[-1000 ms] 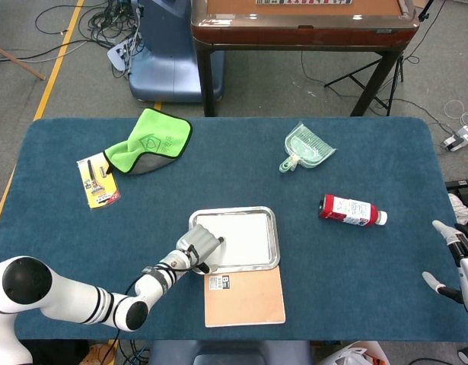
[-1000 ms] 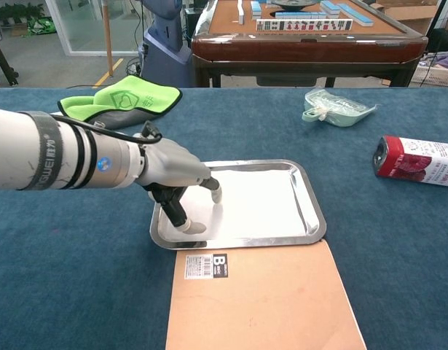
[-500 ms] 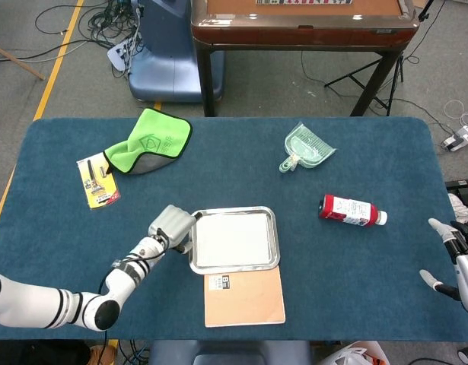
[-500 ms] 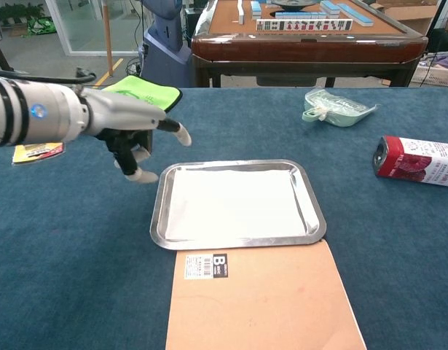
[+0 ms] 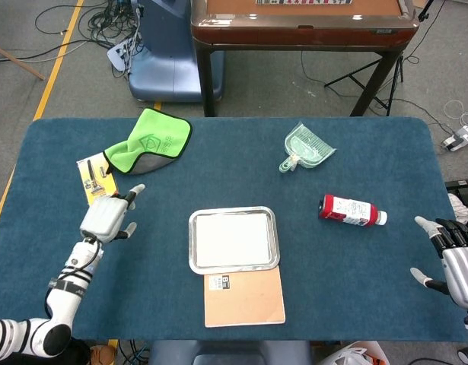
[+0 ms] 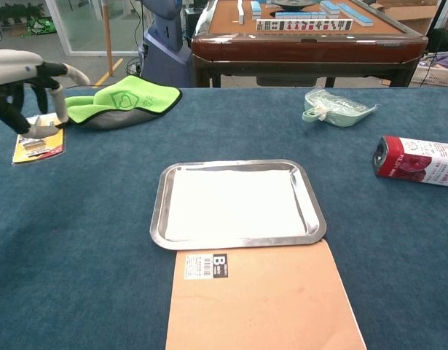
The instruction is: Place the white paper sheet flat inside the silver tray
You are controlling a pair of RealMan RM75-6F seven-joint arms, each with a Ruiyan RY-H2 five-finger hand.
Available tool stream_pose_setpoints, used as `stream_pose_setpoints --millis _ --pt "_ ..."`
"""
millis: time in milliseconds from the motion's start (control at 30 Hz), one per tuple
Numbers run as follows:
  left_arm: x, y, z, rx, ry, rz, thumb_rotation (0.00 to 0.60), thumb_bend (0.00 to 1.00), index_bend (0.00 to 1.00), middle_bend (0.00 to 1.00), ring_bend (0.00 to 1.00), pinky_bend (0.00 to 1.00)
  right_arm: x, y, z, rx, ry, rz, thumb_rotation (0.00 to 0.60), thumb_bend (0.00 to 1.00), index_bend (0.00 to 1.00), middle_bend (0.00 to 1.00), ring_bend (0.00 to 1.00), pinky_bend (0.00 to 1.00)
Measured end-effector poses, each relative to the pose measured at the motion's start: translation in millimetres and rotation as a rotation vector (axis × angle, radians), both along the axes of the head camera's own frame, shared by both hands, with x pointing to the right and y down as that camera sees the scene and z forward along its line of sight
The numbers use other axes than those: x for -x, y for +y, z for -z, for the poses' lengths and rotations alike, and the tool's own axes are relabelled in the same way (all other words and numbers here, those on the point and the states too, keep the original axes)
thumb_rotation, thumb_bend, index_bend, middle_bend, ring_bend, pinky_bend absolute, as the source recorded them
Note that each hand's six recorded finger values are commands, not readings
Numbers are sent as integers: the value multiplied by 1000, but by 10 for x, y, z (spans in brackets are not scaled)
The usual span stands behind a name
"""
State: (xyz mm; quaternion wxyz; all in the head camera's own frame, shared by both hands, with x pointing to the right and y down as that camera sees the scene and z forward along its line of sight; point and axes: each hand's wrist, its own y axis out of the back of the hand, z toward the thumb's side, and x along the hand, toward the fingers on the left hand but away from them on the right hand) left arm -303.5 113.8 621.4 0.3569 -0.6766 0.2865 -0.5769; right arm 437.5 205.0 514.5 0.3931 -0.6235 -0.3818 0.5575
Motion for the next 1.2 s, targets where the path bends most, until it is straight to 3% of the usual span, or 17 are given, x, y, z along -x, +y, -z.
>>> stream_pose_setpoints --millis 333,733,1200 --pt "604 436 236 -83 -22 122 600 289 130 313 286 326 65 -53 -98 49 -13 32 600 109 173 239 139 168" --pt "978 992 512 -155 -30 199 600 275 130 301 278 269 230 -123 -201 53 -45 103 600 108 173 240 139 168" --pt "1103 1267 648 -179 -25 230 600 272 133 294 278 252 347 -139 -370 69 -53 140 600 108 173 239 140 168"
